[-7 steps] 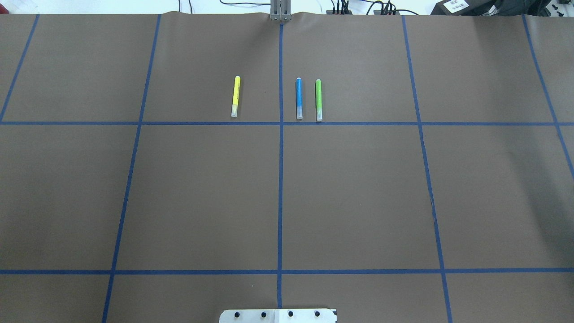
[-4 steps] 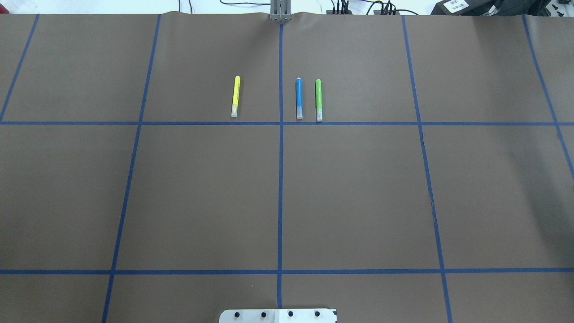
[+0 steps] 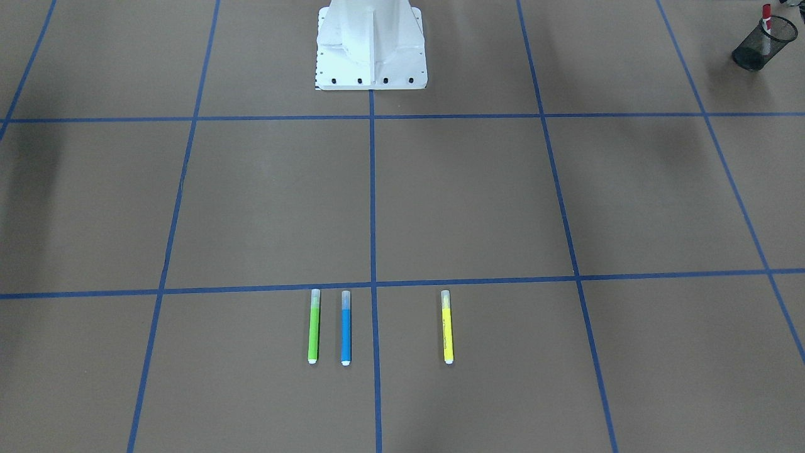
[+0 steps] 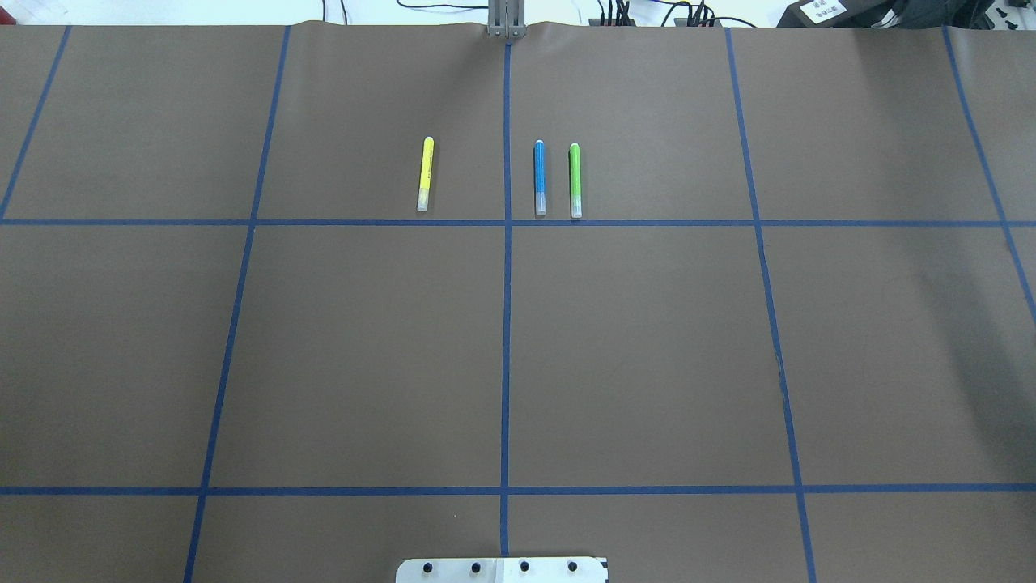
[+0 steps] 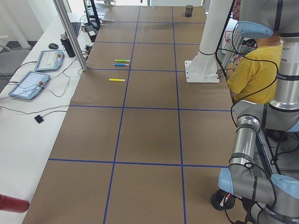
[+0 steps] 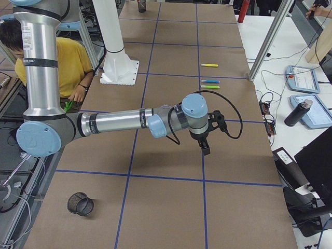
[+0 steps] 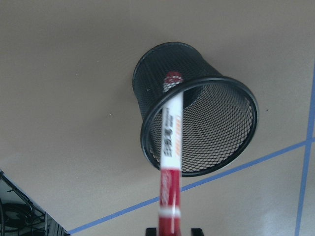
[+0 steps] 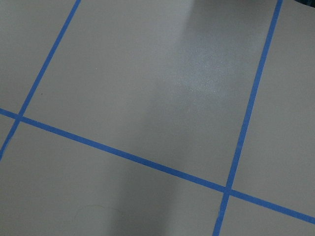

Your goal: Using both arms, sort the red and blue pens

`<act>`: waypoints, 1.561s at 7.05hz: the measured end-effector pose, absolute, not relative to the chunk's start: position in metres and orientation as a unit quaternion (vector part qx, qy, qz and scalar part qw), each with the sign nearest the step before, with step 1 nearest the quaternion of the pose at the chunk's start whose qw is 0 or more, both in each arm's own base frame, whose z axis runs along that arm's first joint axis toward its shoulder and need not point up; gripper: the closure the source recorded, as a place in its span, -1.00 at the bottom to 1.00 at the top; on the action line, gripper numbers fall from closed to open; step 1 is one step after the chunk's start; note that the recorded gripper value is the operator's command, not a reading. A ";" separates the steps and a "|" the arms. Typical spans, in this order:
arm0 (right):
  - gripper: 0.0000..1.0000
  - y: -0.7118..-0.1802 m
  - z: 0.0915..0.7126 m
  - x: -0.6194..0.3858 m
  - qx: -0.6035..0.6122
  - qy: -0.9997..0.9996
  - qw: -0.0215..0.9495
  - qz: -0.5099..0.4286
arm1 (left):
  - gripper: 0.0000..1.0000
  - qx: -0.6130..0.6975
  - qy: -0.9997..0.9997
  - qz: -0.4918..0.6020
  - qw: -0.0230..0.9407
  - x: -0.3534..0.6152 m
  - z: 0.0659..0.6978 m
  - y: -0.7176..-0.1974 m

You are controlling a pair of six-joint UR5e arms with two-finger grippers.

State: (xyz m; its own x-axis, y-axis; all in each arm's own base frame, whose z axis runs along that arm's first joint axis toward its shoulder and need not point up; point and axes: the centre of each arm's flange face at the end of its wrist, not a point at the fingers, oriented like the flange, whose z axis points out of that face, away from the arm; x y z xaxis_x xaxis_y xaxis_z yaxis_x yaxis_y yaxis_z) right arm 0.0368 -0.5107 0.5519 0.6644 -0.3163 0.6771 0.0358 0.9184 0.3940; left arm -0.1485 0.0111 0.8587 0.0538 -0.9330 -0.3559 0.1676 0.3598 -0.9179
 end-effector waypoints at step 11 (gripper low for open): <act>-1.00 -0.513 0.564 0.033 0.159 -0.400 0.899 -0.086 | -1.00 -0.127 0.386 -0.311 0.859 -0.245 0.643 -0.123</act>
State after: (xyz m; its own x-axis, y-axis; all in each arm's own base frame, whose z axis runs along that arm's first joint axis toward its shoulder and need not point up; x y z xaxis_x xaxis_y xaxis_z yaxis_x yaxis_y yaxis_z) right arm 0.0332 -0.5134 0.5645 0.6651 -0.2809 0.6919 0.0267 0.9349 0.3539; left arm -0.2448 -0.1233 0.6430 0.5094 -0.6321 -0.5839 0.4369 0.7746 -0.4574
